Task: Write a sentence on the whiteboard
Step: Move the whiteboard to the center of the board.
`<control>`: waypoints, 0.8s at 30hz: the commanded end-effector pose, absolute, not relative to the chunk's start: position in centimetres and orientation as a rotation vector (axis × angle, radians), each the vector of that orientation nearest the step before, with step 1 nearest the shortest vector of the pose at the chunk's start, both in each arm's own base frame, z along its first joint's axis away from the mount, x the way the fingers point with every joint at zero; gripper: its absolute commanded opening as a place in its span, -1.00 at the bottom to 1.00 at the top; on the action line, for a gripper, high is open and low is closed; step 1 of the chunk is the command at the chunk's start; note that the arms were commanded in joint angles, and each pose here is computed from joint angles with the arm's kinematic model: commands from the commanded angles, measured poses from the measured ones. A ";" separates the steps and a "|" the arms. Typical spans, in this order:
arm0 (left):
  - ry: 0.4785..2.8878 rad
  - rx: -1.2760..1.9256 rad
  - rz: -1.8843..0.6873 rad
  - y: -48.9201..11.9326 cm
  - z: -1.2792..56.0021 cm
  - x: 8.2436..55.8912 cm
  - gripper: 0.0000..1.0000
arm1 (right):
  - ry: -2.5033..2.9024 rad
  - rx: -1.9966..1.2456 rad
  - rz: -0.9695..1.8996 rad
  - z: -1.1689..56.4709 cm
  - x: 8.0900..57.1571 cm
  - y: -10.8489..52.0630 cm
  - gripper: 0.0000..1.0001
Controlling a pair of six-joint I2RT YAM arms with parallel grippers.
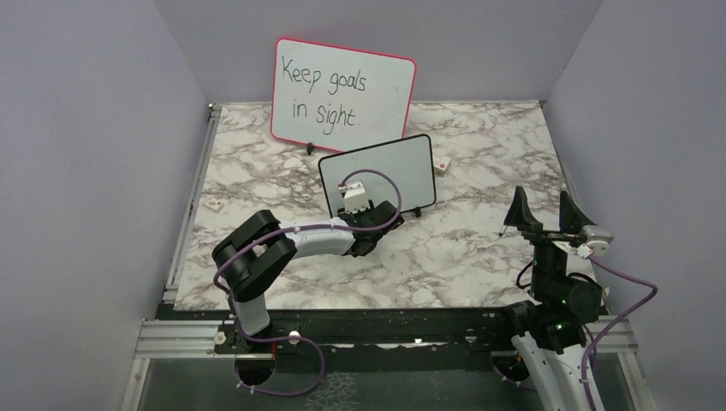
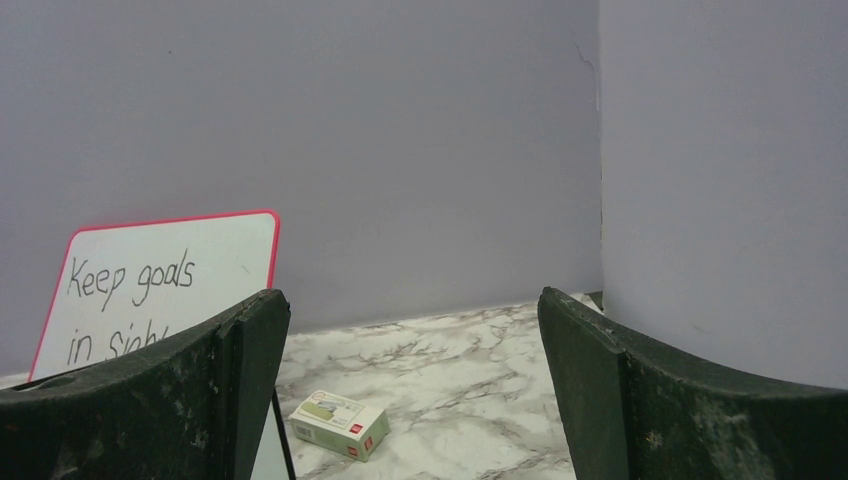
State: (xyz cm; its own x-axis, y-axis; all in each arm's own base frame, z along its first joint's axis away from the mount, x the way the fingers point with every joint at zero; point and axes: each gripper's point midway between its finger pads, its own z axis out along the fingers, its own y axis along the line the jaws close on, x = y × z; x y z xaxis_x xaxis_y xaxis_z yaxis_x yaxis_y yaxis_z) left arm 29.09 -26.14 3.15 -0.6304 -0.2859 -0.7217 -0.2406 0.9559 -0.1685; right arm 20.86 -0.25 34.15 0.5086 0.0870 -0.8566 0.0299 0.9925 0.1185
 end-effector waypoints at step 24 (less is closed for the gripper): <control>2.108 0.082 -0.259 -20.9 20.4 26.6 0.98 | 1.565 0.344 0.109 29.7 25.5 0.7 1.00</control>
State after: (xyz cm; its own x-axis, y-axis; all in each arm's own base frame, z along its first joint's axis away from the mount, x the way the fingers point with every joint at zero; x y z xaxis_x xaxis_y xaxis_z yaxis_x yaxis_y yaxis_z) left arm 26.57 -21.64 17.64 -0.5455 -0.1693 -0.8208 0.0429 0.9725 -0.2291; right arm 25.38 0.83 31.75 0.1556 0.2356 -0.9593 0.0781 0.9652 0.2497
